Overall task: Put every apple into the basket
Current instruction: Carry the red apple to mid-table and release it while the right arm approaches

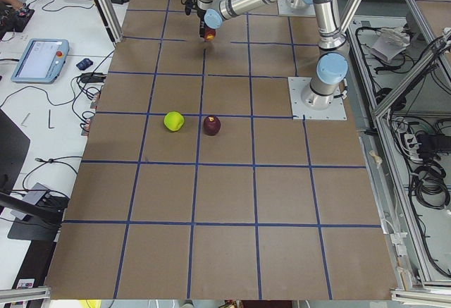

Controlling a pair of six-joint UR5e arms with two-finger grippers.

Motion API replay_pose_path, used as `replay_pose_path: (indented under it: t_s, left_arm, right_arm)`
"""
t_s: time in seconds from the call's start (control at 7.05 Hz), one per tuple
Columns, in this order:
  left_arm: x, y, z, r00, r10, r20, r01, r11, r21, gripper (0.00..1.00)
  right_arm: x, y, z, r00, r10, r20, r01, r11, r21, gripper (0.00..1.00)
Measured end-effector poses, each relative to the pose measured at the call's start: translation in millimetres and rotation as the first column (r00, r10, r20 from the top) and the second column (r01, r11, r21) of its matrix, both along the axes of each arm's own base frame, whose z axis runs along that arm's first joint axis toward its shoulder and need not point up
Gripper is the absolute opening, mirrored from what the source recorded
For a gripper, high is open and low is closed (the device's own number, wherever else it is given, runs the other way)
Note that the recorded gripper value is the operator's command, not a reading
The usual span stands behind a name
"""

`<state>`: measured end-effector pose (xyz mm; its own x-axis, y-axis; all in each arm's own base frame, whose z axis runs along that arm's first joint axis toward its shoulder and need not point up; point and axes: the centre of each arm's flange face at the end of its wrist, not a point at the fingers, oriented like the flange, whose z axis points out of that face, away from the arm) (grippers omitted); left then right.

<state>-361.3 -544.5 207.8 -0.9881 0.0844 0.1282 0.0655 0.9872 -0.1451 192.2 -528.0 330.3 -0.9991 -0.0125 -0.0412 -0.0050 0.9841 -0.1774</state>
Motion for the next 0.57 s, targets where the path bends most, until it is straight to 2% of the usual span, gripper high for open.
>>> replay_pose_path:
  t_s: [0.28,0.57]
  left_arm:
    - [23,-10,-4,1.0,-0.023,0.001,0.023,1.0,-0.001,1.0]
    - [84,-32,25,1.0,-0.021,-0.023,0.022,0.999,0.047,1.0]
  right_arm:
    - [0,11,-41,1.0,0.009,-0.003,-0.009,1.0,0.025,1.0]
    - [9,5,-66,0.999,0.022,0.045,-0.025,0.998,0.051,1.0]
